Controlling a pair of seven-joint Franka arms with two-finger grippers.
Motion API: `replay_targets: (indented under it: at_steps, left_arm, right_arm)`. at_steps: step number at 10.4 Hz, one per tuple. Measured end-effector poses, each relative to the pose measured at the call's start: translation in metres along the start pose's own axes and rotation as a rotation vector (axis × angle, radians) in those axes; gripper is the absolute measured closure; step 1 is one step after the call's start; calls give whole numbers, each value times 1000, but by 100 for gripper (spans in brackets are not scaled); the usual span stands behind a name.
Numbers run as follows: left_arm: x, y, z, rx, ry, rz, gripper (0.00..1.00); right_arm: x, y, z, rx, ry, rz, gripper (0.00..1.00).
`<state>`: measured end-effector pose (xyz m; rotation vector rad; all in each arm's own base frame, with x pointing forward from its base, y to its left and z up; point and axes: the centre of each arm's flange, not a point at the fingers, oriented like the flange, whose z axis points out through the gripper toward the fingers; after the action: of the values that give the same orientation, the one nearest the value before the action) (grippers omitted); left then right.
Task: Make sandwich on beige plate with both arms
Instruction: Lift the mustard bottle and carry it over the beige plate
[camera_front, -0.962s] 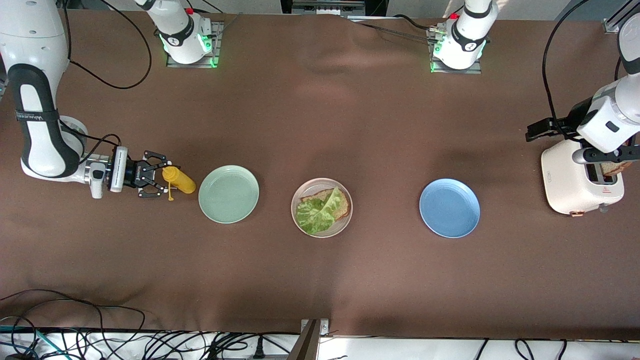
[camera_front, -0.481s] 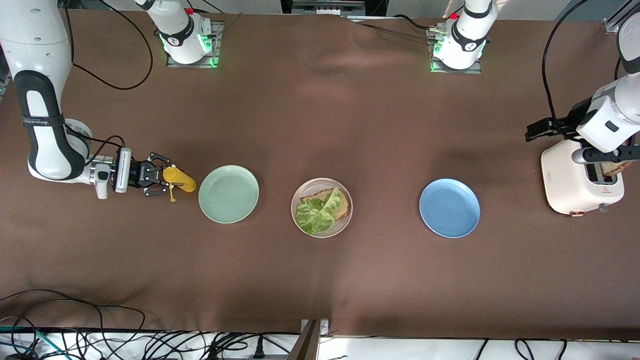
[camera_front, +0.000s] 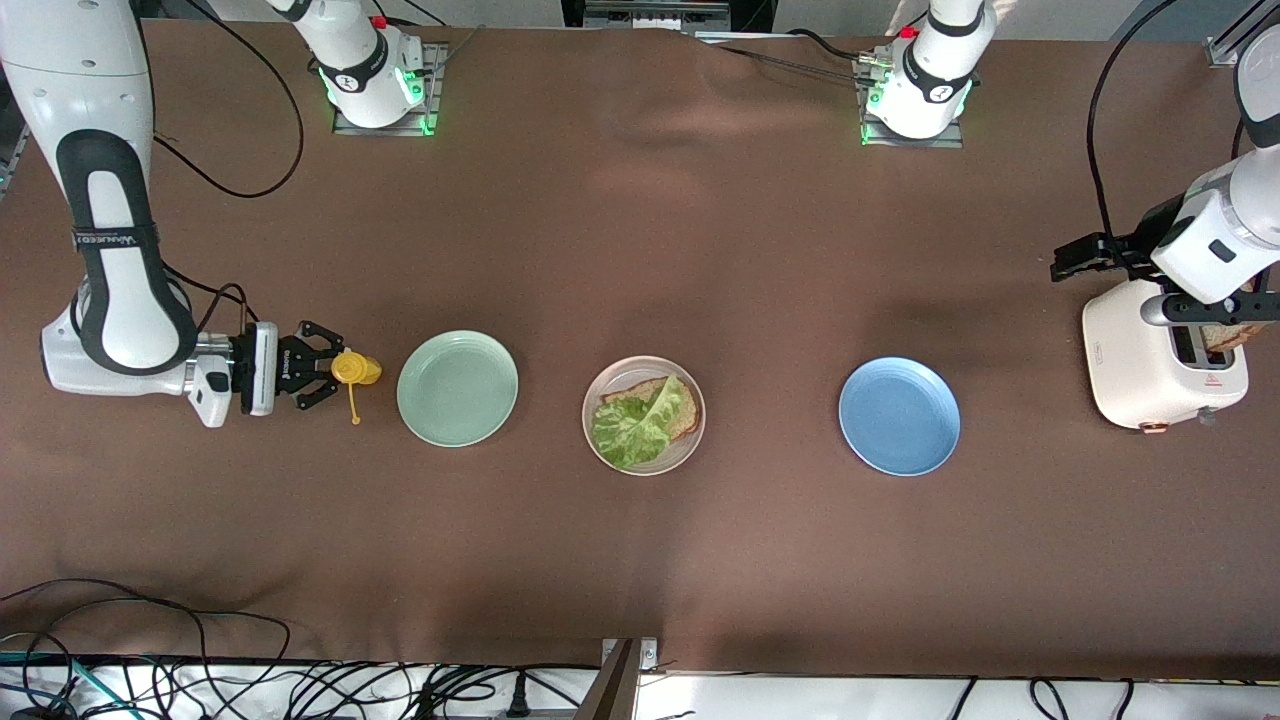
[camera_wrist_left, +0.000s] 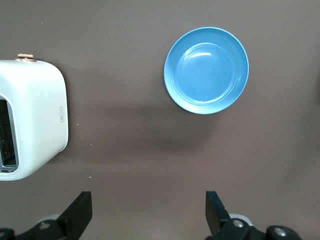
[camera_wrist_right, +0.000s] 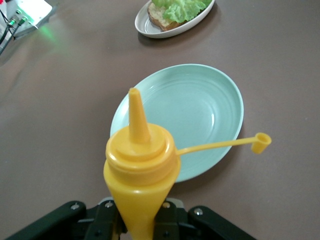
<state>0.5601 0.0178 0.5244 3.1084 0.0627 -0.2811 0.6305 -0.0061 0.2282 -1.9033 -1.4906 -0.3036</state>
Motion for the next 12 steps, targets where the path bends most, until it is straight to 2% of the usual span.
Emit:
replay_targets:
  at_steps: [2, 3, 4, 5, 6, 8, 10, 12]
  left_arm:
    - [0, -1, 1, 0, -2, 0, 0]
    - [1, -1, 1, 0, -3, 1, 0]
    - [1, -1, 2, -1, -4, 2, 0]
    - [2, -1, 3, -1, -6, 2, 0]
    - [2, -2, 4, -1, -8, 3, 0]
    - [3, -2, 6, -1, -12, 4, 0]
    - [5, -2, 9, -2, -18, 4, 0]
    - [6, -2, 11, -2, -20, 4, 0]
  right_arm:
    - [65, 1, -5, -19, -126, 43, 84]
    - [105, -3, -4, -44, -213, 71, 88]
    - [146, -10, 0, -86, -310, 113, 93]
    - [186, -20, 11, -131, -393, 147, 93]
    - [215, -31, 28, -158, -445, 163, 93]
    - [256, -50, 66, -219, -564, 185, 93]
    - [297, -69, 107, -322, -702, 156, 93]
    - [327, -88, 149, -408, -805, 108, 93]
